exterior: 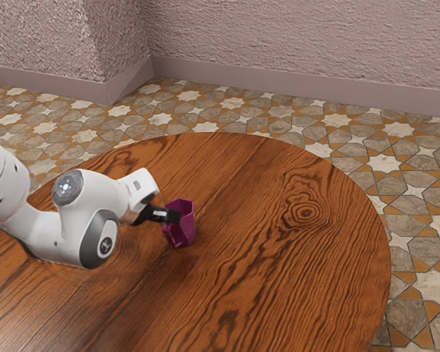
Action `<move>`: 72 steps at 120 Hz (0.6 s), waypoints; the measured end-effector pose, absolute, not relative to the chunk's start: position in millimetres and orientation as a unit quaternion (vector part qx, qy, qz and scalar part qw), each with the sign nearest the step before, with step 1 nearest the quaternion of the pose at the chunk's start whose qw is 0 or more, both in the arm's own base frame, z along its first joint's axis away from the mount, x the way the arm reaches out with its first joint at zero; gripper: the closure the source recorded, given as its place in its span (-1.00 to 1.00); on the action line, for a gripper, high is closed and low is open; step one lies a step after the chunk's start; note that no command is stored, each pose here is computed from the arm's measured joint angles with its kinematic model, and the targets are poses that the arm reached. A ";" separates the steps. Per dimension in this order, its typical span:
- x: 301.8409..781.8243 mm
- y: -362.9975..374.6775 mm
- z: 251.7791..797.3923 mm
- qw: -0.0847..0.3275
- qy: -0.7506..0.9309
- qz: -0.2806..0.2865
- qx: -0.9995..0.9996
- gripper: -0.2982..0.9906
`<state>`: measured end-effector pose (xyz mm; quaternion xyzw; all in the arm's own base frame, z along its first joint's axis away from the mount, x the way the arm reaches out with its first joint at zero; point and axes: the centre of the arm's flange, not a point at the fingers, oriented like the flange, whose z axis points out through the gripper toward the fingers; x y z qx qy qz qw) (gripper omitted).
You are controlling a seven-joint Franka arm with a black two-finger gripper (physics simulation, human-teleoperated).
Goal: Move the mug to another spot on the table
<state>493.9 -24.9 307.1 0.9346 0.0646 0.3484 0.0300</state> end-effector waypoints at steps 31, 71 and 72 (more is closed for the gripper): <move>557.5 6.6 478.1 0.075 0.074 0.274 0.956 -0.49; 584.1 7.7 604.1 0.052 -0.019 0.142 0.988 -0.53; 584.2 7.3 606.2 0.052 -0.022 0.140 0.989 -0.53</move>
